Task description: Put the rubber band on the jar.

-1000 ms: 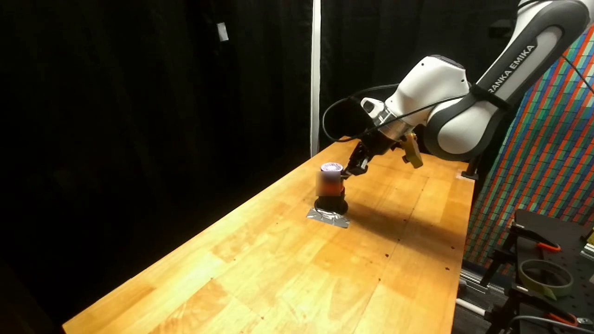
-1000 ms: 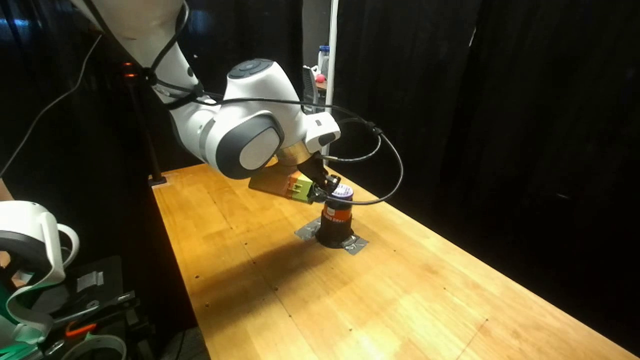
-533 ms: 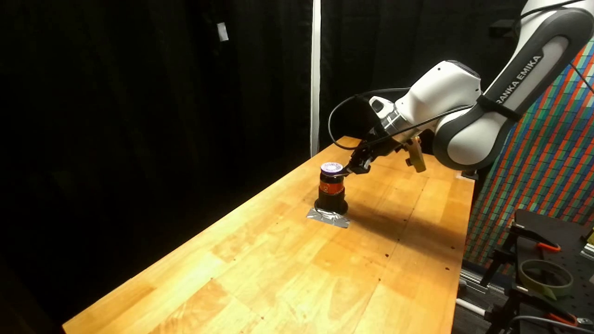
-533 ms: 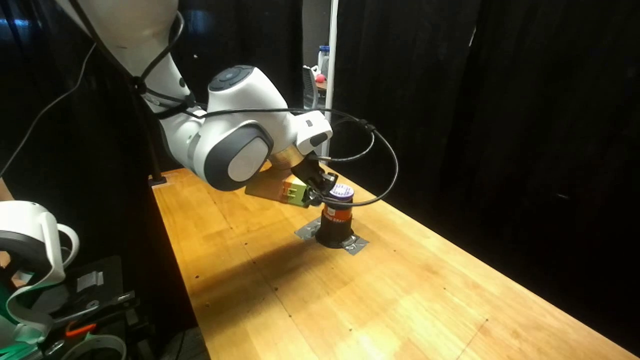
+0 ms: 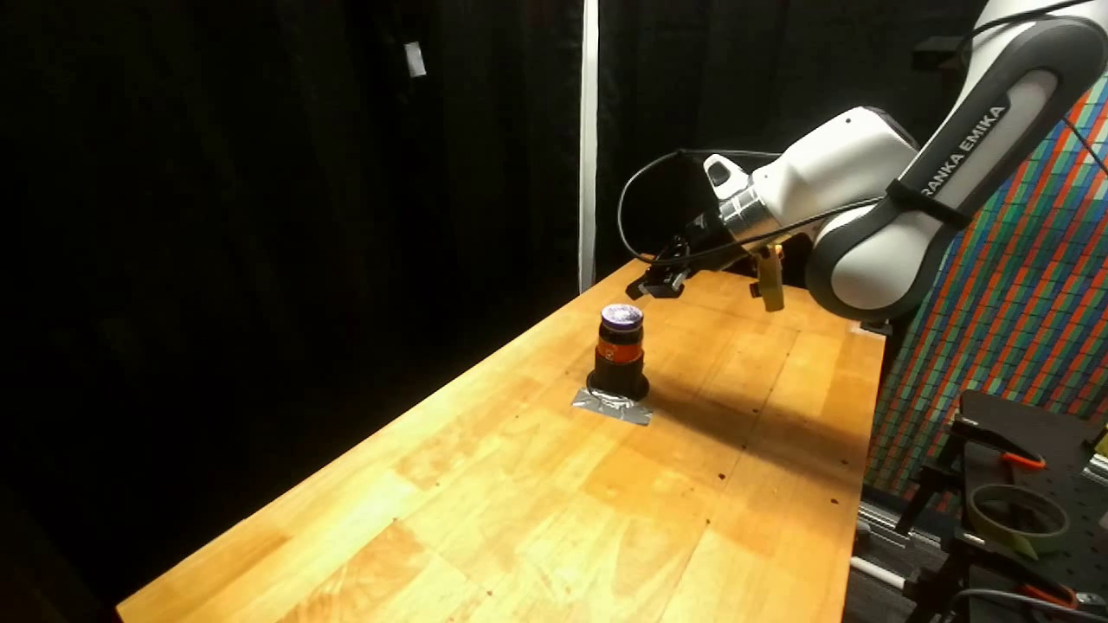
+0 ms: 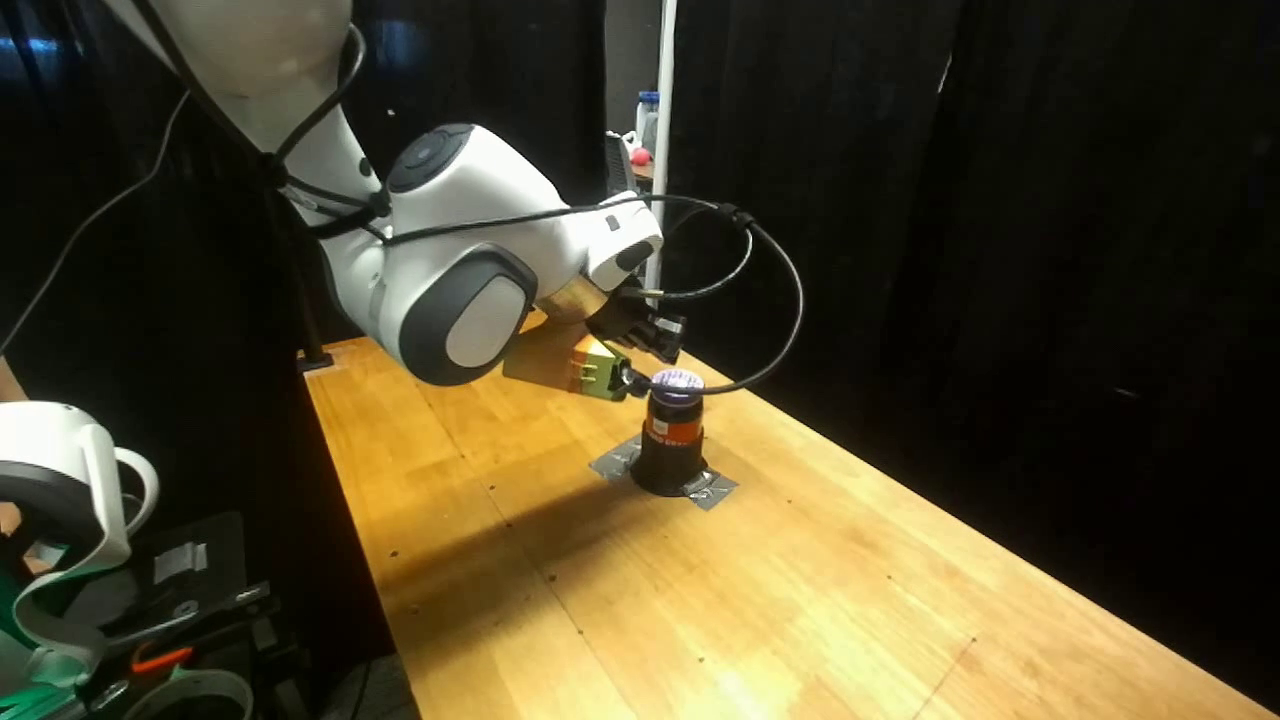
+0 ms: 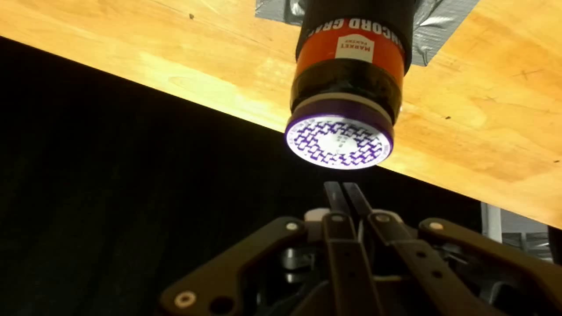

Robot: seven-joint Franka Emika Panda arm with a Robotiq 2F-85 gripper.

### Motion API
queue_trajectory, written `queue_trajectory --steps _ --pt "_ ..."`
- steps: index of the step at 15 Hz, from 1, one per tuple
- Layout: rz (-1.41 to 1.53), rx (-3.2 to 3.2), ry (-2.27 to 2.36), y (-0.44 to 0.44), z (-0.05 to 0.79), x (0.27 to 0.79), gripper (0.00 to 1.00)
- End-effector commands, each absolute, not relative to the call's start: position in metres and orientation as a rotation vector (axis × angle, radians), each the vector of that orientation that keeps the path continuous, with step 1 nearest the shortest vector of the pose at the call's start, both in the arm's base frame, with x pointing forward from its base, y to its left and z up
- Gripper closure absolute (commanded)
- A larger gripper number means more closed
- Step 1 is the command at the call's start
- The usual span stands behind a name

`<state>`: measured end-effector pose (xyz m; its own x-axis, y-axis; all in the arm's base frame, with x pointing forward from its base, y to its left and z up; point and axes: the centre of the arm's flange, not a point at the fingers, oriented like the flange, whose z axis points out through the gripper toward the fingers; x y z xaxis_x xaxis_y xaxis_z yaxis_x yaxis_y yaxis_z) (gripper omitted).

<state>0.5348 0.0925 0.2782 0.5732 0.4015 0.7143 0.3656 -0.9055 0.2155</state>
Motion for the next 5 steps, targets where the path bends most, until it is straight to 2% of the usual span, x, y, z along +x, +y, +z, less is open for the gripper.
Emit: queue_trajectory --steps 1,5 --pt "1.137 2.879 0.766 0.098 0.294 0.532 0.6" --pt "0.784 3.03 0.936 0.125 0.308 0.519 0.31"
